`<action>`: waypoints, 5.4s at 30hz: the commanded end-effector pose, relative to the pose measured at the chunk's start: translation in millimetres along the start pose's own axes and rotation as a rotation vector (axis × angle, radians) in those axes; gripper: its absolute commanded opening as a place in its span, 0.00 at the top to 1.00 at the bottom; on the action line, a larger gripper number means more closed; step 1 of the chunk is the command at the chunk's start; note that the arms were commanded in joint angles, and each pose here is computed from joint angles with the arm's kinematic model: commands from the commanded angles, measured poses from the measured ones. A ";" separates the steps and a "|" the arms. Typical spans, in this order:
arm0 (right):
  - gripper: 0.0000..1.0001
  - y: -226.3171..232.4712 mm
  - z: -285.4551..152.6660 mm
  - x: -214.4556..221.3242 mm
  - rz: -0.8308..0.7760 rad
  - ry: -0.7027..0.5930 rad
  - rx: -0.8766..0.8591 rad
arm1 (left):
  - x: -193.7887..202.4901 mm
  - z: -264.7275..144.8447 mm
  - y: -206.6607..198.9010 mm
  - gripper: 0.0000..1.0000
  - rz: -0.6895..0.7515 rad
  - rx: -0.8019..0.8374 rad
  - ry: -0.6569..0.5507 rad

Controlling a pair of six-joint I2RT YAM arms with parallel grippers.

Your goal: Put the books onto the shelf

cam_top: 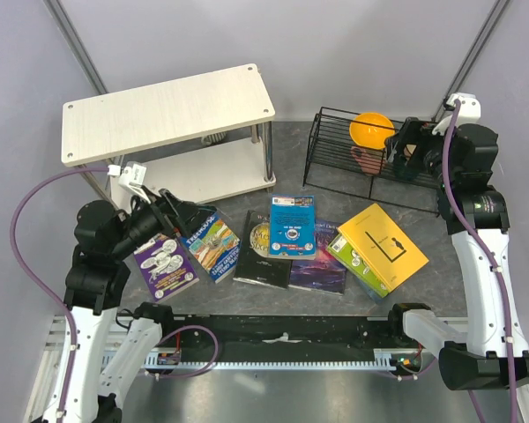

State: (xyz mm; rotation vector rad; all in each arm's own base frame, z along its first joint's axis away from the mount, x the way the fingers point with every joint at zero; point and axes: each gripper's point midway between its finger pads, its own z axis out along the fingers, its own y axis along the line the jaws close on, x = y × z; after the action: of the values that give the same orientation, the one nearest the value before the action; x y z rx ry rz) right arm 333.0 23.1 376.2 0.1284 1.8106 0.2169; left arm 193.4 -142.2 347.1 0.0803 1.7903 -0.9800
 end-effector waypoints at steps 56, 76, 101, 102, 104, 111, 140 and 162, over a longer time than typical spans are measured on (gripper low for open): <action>0.02 122.4 82.1 320.7 -0.124 0.594 -0.359 | 233.4 178.4 98.9 0.21 -0.274 -0.237 0.525; 0.34 189.4 45.8 351.7 0.250 0.796 -0.690 | 256.5 190.3 89.1 0.27 -0.325 -0.149 0.565; 1.00 207.5 0.1 267.1 -0.055 0.581 -1.044 | 176.6 125.6 81.8 0.18 -0.163 -0.163 0.392; 1.00 209.7 -5.9 265.3 -0.087 0.572 -1.097 | 173.2 119.4 83.2 0.18 -0.158 -0.168 0.393; 1.00 210.8 -12.9 260.2 -0.115 0.574 -1.133 | 163.8 100.5 82.9 0.18 -0.169 -0.169 0.386; 1.00 221.3 -35.0 246.7 -0.139 0.564 -1.297 | 155.4 66.8 47.9 0.19 -0.239 -0.012 0.383; 1.00 244.1 -63.3 221.2 -0.136 0.550 -1.478 | 151.5 51.1 28.7 0.23 -0.231 0.039 0.440; 0.02 199.7 -29.0 108.6 -0.575 0.288 -1.106 | -21.5 28.8 -61.2 0.98 -0.228 0.135 0.029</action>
State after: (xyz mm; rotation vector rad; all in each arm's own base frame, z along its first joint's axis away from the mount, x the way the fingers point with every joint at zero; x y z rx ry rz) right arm 254.2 290.9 277.0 -1.2255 1.7529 1.1458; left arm 181.6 -210.8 285.3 -0.0003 2.1031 -1.2985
